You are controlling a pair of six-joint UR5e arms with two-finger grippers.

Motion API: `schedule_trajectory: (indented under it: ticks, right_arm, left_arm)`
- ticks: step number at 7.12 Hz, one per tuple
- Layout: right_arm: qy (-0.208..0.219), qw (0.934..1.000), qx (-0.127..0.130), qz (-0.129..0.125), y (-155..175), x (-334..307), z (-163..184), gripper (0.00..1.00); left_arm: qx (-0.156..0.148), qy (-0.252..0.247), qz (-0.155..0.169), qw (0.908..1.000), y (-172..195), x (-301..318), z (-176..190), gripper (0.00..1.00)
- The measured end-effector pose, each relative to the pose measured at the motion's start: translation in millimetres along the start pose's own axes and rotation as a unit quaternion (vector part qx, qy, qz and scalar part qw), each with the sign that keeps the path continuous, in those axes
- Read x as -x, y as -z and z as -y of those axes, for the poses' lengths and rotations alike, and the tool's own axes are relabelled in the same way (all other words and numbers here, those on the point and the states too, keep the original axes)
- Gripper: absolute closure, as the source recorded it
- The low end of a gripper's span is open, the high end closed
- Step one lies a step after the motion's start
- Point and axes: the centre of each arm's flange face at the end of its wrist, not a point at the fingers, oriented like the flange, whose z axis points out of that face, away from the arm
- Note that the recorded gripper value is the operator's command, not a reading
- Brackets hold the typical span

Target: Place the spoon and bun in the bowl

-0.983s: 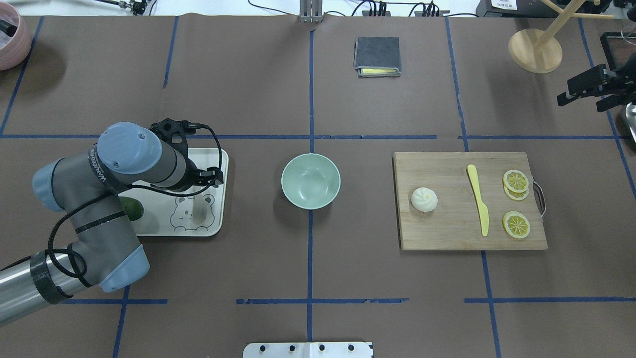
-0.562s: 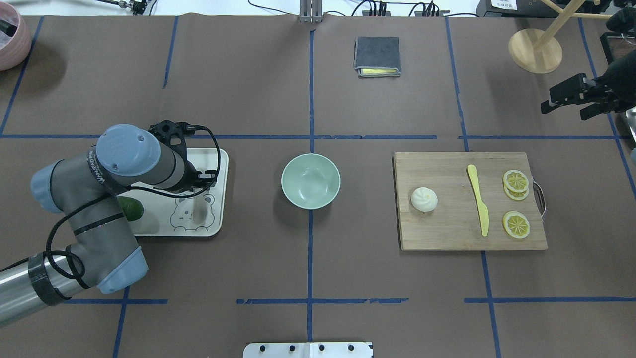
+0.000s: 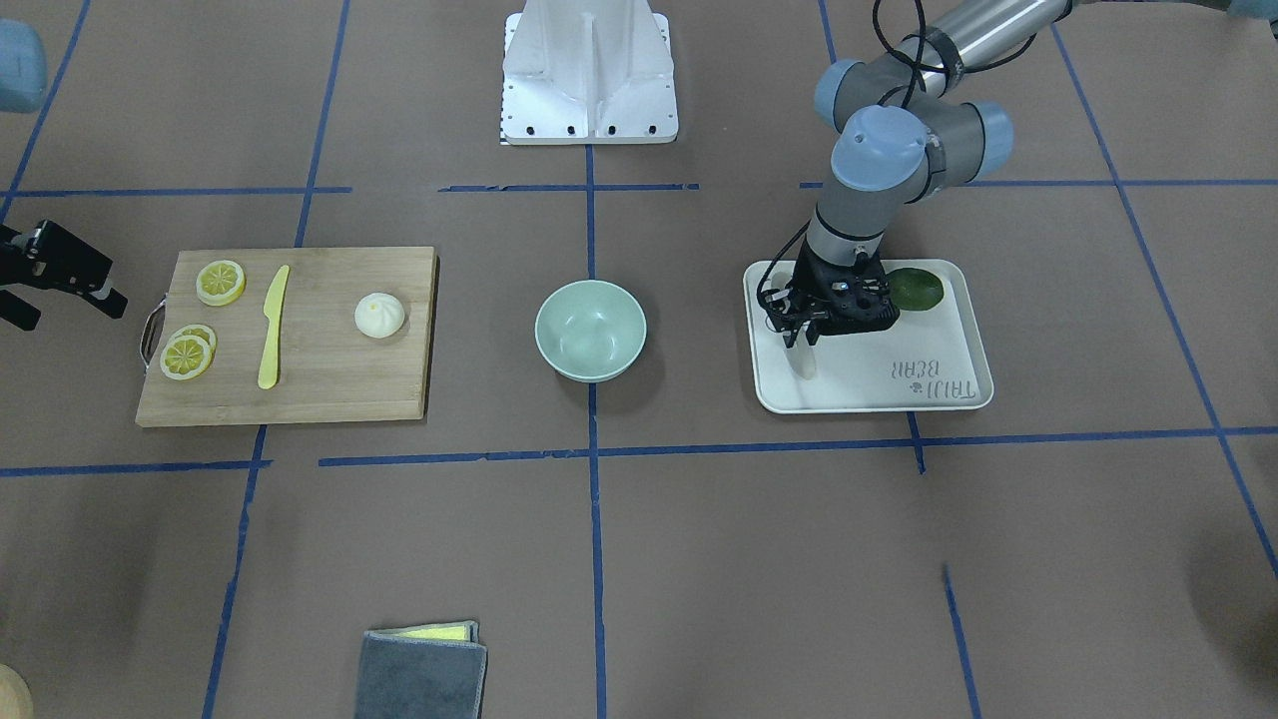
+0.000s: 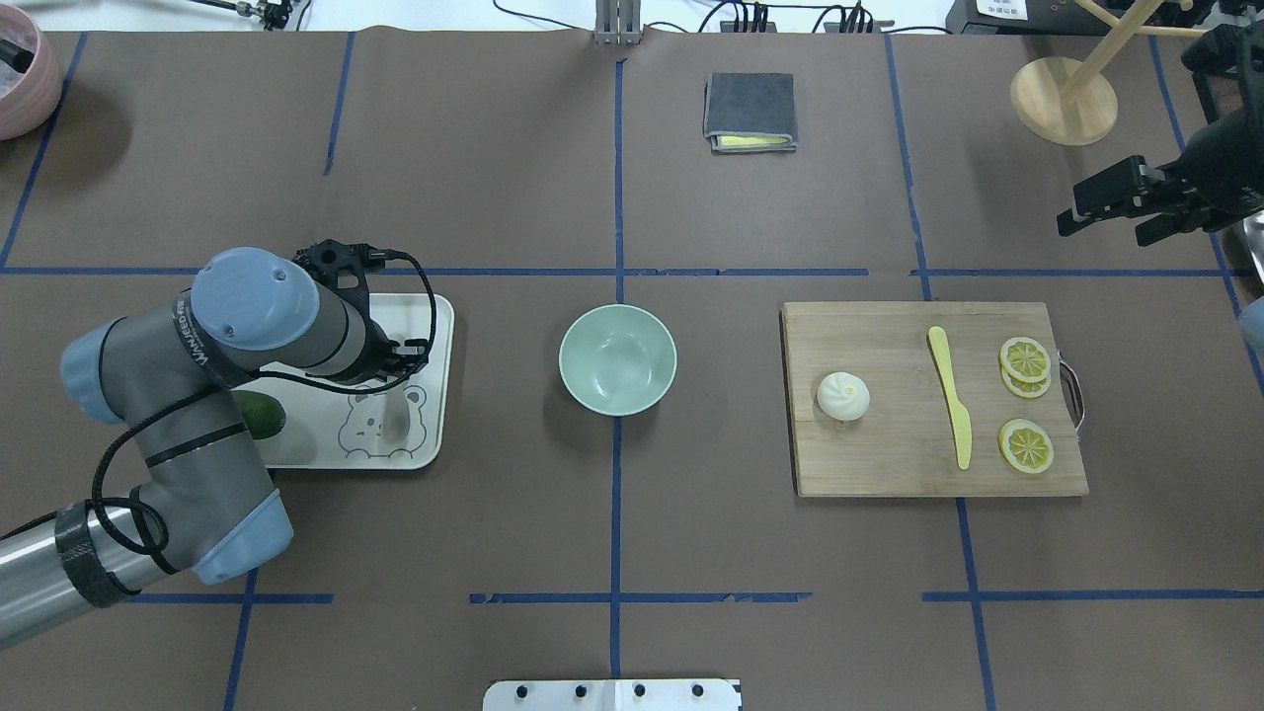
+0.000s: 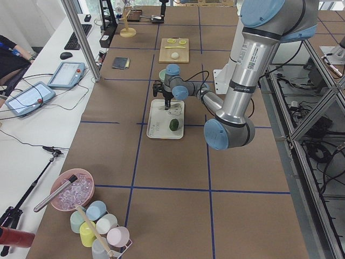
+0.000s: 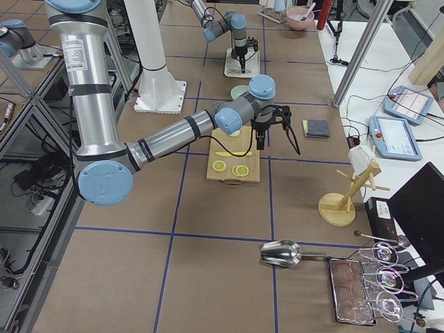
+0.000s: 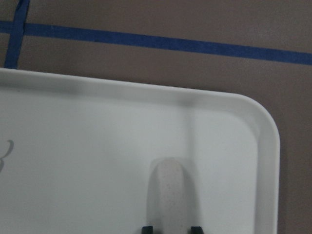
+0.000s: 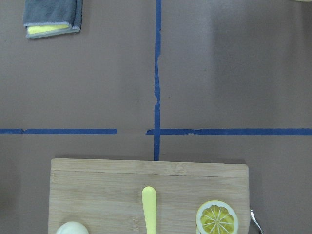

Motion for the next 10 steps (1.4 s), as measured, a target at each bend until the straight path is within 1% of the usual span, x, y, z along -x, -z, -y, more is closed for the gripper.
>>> schedule_trajectory:
  ticks: [2, 4, 5, 6, 7, 8, 10]
  right_arm:
    - [-0.011, 0.9999, -0.002, -0.003, -16, 38, -6, 0.0]
    - [-0.013, 0.9998, -0.009, -0.014, -46, 90, -18, 0.0]
    - [-0.012, 0.9996, -0.014, -0.019, -66, 121, -29, 0.0]
    - [-0.009, 0.9994, -0.021, -0.026, -90, 153, -43, 0.0]
    - [-0.007, 0.9989, -0.028, -0.036, -113, 177, -59, 0.0]
    - [-0.004, 0.9986, -0.031, -0.044, -130, 189, -72, 0.0]
    - [-0.001, 0.9979, -0.025, -0.06, -156, 193, -83, 0.0]
  left_arm:
    - [-0.003, 0.001, -0.002, 1.0, 9, 1, 3, 1.0]
    - [-0.007, 0.01, 0.013, 0.9998, 37, -2, 13, 1.0]
    - [-0.01, 0.014, 0.014, 0.9997, 53, -9, 18, 1.0]
    - [-0.015, 0.022, 0.005, 0.9996, 67, -25, 26, 1.0]
    - [-0.02, 0.041, -0.008, 0.9989, 75, -51, 34, 1.0]
    - [-0.023, 0.066, -0.023, 0.9973, 83, -81, 42, 1.0]
    - [-0.026, 0.117, -0.055, 0.9913, 97, -137, 54, 1.0]
